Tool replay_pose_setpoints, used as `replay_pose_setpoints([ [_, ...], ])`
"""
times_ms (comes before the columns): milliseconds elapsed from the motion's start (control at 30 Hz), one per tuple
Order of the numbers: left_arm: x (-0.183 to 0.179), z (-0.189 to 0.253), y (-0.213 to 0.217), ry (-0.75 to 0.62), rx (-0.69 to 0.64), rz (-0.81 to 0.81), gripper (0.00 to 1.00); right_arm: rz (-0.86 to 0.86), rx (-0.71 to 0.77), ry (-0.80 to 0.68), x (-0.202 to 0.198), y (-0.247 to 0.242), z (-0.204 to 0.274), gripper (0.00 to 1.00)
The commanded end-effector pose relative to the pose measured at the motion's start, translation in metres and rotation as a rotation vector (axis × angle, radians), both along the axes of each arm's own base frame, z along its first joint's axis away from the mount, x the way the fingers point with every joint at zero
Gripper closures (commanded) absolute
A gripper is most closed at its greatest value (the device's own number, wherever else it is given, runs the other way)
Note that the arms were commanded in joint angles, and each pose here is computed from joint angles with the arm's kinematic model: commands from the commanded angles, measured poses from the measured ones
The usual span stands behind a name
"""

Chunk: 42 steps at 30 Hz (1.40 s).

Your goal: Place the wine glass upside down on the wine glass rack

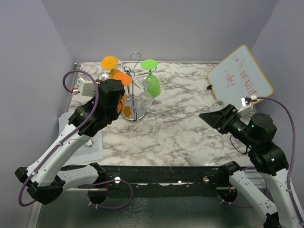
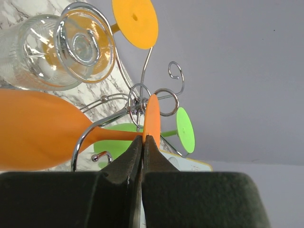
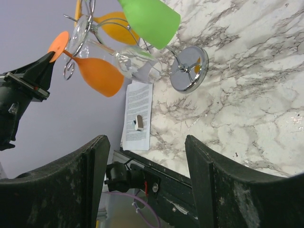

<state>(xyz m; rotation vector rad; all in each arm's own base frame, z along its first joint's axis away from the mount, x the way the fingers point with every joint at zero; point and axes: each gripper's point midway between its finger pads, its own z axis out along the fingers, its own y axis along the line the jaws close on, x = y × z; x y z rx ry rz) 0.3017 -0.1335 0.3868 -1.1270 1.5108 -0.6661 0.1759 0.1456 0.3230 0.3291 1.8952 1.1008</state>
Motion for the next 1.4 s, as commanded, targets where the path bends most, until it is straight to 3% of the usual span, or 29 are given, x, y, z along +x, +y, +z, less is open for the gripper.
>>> replay_pose_setpoints([
  [0, -0.009, -0.004, 0.01, -0.01, -0.019, 0.003, 1.0, -0.028, 0.003, 0.006, 0.004, -0.003, -0.001, 0.3],
  [767, -0.035, -0.005, 0.017, -0.008, -0.061, -0.078, 1.0, -0.046, -0.105, 0.003, 0.033, -0.002, -0.009, 0.3],
  [1233, -0.047, -0.02, -0.012, 0.051, -0.002, -0.276, 1.0, -0.083, -0.198, 0.032, 0.064, -0.003, -0.023, 0.3],
  [1367, -0.045, -0.028, -0.013, 0.068, 0.033, -0.281, 0.85, -0.071, -0.188, 0.036, 0.066, 0.001, -0.023, 0.3],
])
